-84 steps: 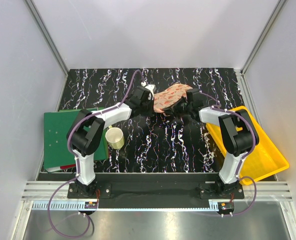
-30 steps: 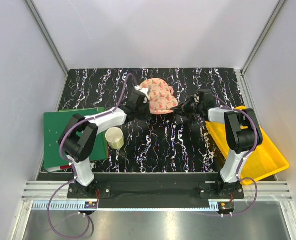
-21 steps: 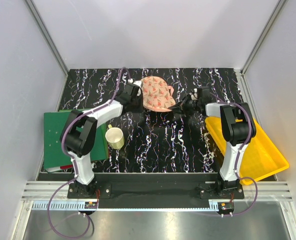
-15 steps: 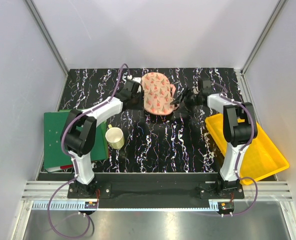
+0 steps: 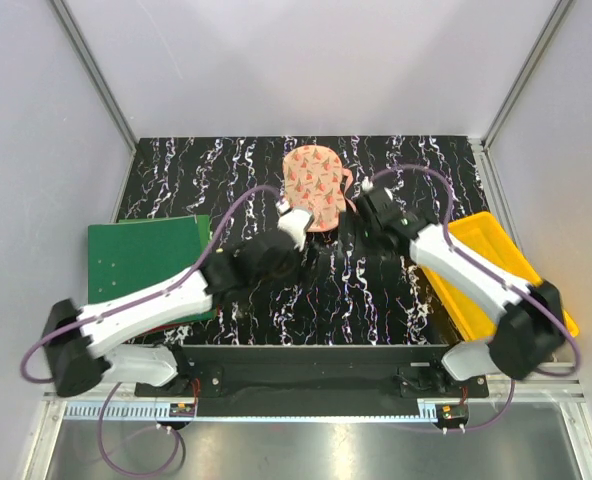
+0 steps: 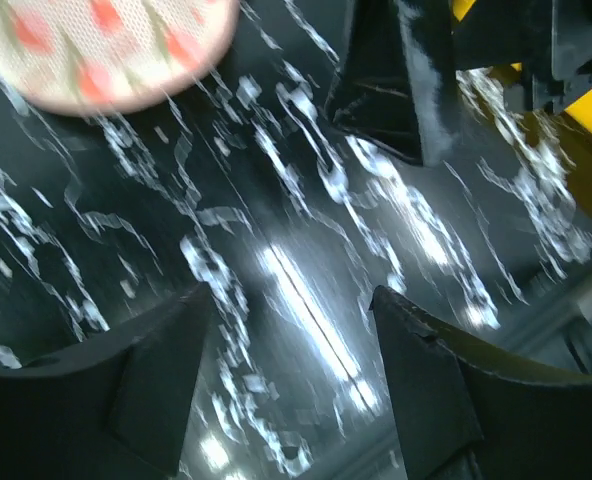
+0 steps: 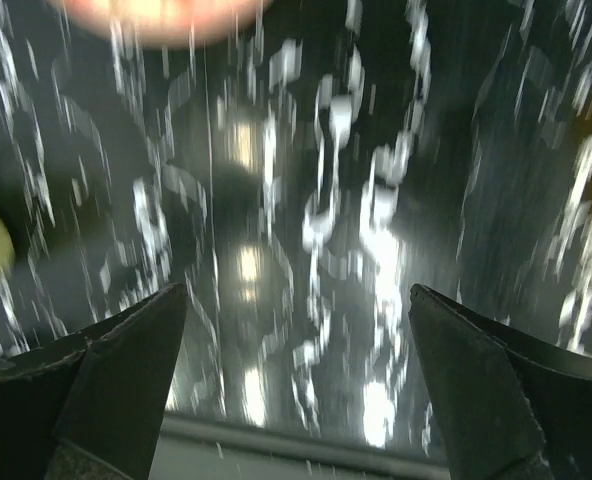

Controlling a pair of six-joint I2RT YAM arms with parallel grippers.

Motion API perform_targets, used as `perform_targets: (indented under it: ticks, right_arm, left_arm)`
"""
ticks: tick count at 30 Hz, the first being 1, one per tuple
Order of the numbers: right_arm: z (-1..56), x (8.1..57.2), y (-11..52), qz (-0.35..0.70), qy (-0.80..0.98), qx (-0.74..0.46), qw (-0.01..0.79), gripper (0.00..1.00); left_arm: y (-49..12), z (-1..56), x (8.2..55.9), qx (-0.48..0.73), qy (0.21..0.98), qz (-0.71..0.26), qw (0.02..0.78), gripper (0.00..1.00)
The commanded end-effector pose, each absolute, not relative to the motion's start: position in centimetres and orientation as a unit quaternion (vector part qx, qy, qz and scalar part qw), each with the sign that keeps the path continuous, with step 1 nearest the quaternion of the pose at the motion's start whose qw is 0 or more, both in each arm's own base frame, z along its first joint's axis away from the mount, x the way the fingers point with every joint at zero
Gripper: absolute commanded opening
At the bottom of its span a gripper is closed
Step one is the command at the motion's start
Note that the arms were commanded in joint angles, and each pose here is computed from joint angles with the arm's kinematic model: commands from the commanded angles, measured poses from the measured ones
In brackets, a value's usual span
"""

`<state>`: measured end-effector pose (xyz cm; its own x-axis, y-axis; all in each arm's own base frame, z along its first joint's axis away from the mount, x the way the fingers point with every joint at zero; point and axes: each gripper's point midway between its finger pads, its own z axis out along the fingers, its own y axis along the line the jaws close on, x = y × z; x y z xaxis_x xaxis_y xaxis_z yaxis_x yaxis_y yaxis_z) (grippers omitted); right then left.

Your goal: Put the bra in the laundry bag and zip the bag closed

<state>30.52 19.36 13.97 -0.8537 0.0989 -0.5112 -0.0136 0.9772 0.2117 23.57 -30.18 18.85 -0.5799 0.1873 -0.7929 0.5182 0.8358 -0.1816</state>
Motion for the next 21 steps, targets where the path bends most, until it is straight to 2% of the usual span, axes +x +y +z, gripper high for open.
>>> perform_targets:
  ticks: [1, 2, 3, 5, 6, 7, 9, 10, 12, 17, 19, 21]
  right_arm:
    - [14.2, 23.1, 18.6, 0.126, 0.957, 0.04, 0.259, 1.0]
    - [14.9, 20.6, 19.5, 0.175, 0.946, 0.021, 0.273, 1.0]
    - [15.4, 19.0, 20.5, 0.22, 0.939, 0.024, 0.264, 1.0]
    - [16.3, 16.3, 20.7, 0.293, 0.914, 0.026, 0.278, 1.0]
    - [16.6, 14.4, 21.4, 0.339, 0.907, 0.029, 0.249, 1.0]
    - [16.6, 13.5, 21.4, 0.363, 0.899, 0.034, 0.242, 1.0]
    - [16.4, 11.3, 20.7, 0.406, 0.884, 0.049, 0.226, 1.0]
    - [16.3, 10.7, 20.5, 0.418, 0.879, 0.054, 0.223, 1.0]
    - [16.1, 9.3, 19.9, 0.447, 0.866, 0.064, 0.216, 1.0]
    - [17.1, 8.0, 20.5, 0.527, 0.818, 0.053, 0.223, 1.0]
    - [18.1, 7.9, 21.0, 0.557, 0.795, 0.038, 0.235, 1.0]
    - [18.3, 7.6, 21.3, 0.574, 0.783, 0.018, 0.24, 1.0]
  left_arm:
    - [-27.9, 19.0, 19.0, 0.171, 0.857, -0.256, 0.412, 0.71]
    - [-27.2, 20.9, 17.4, 0.161, 0.84, -0.297, 0.424, 0.71]
    - [-26.4, 19.0, 16.2, 0.165, 0.842, -0.304, 0.414, 0.72]
    - [-25.5, 20.6, 13.3, 0.148, 0.816, -0.376, 0.413, 0.75]
    - [-25.3, 20.7, 12.5, 0.14, 0.806, -0.404, 0.409, 0.78]
    - [-25.0, 18.3, 10.9, 0.147, 0.81, -0.42, 0.382, 0.79]
    - [-24.2, 19.8, 9.3, 0.114, 0.776, -0.492, 0.378, 0.85]
    - [-23.9, 17.6, 8.3, 0.118, 0.78, -0.5, 0.358, 0.88]
    - [-23.1, 18.7, 7.1, 0.104, 0.746, -0.552, 0.358, 0.92]
    - [-22.1, 19.9, 4.3, 0.129, 0.666, -0.643, 0.357, 0.95]
    - [-22.7, 19.8, 2.5, 0.177, 0.656, -0.656, 0.329, 0.95]
    - [-23.3, 21.0, 0.3, 0.221, 0.606, -0.702, 0.302, 0.95]
